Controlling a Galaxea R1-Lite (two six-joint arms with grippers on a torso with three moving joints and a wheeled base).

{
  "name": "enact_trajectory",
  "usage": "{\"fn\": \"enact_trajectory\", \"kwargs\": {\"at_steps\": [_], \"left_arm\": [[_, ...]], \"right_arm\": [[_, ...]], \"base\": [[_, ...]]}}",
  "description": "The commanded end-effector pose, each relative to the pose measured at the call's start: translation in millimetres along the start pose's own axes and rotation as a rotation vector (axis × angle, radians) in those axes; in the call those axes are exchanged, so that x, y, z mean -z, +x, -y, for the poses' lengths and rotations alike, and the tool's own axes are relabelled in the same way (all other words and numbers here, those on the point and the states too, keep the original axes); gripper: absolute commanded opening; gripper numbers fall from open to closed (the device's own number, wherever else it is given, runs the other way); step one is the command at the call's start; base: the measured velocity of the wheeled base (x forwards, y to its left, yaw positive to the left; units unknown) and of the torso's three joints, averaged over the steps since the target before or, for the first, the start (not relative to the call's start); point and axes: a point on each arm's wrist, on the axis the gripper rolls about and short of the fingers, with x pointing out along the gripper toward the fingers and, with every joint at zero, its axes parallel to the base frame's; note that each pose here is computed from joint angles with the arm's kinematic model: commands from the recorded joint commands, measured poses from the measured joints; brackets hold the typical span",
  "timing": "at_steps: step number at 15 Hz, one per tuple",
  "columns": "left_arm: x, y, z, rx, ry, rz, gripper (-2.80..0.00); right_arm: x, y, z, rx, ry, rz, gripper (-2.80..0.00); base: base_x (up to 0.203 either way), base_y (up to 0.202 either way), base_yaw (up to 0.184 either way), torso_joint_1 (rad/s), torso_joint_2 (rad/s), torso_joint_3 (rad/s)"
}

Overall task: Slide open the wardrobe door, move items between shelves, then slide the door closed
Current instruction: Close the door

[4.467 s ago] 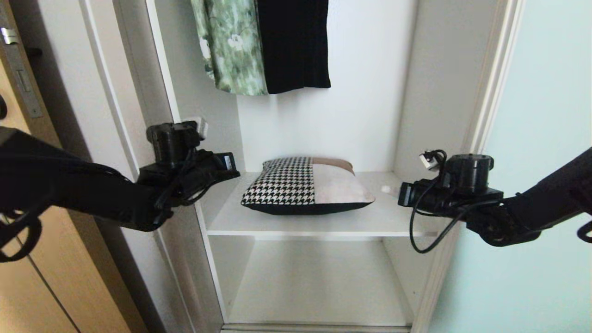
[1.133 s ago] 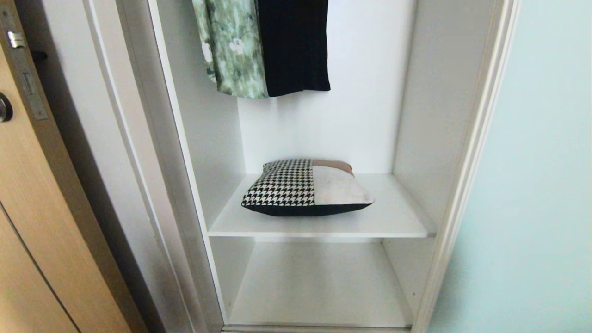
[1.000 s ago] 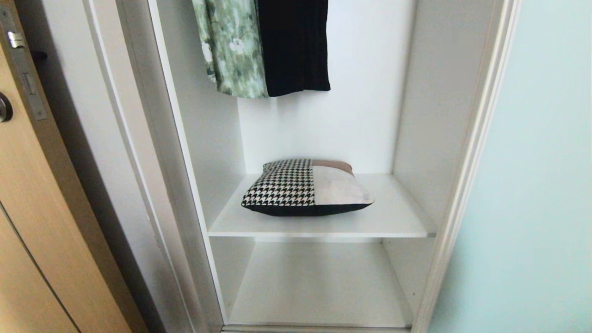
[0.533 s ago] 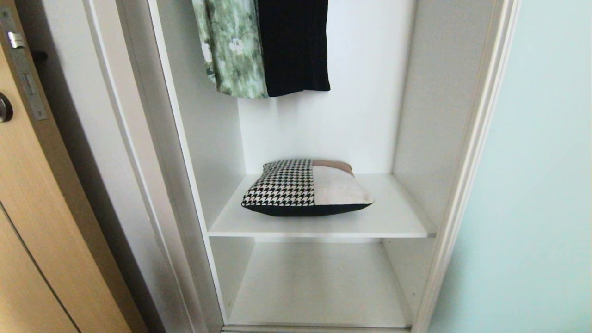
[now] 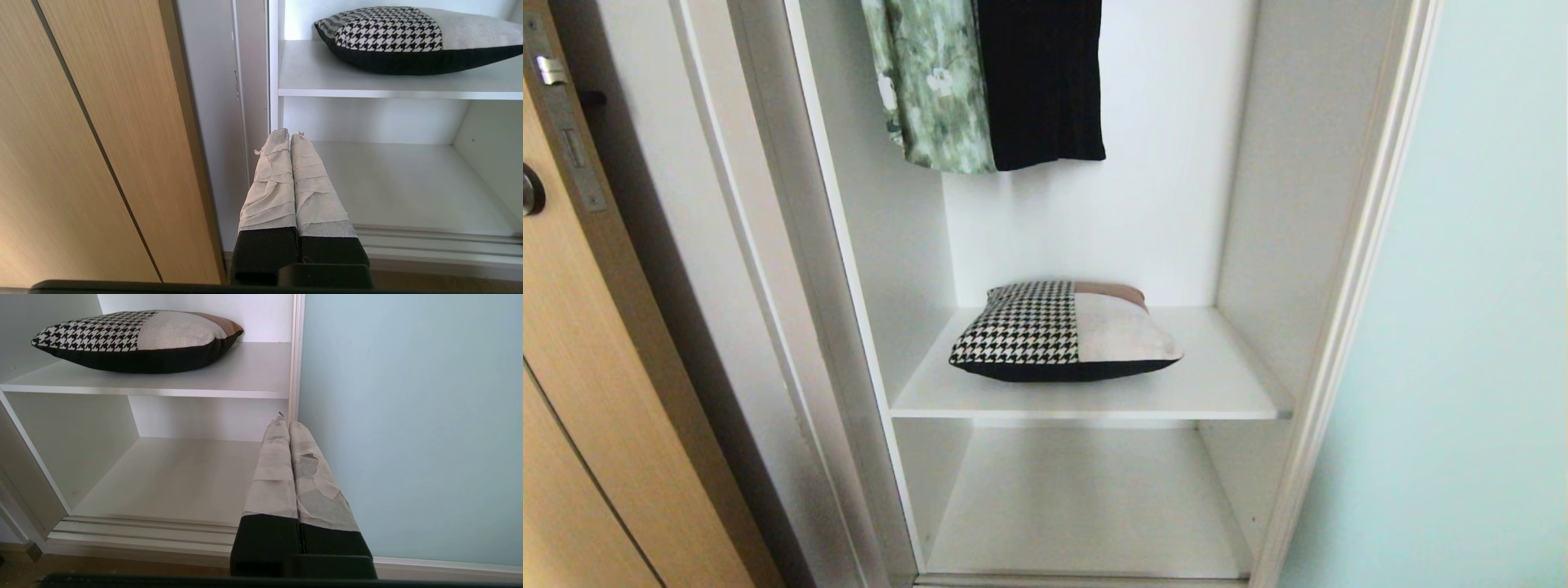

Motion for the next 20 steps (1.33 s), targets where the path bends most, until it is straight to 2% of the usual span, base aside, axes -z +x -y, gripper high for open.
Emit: {"fn": "enact_trajectory", "kwargs": {"at_steps": [1, 20], "left_arm": [[0.4, 0.3, 0.0, 0.0, 0.0, -0.004, -2.8], [0.4, 0.4, 0.0, 0.0, -0.003, -0.006, -2.8]], "right_arm": [[0.2, 0.0, 0.0, 0.001, 0.0, -0.002, -2.8], [0.1, 0.2, 0.0, -0.002, 0.0, -0.005, -2.8]], "base": [[0.0, 0.0, 0.0, 0.0, 0.0, 0.0], [0.0, 0.0, 0.0, 0.0, 0.0, 0.0]]}}
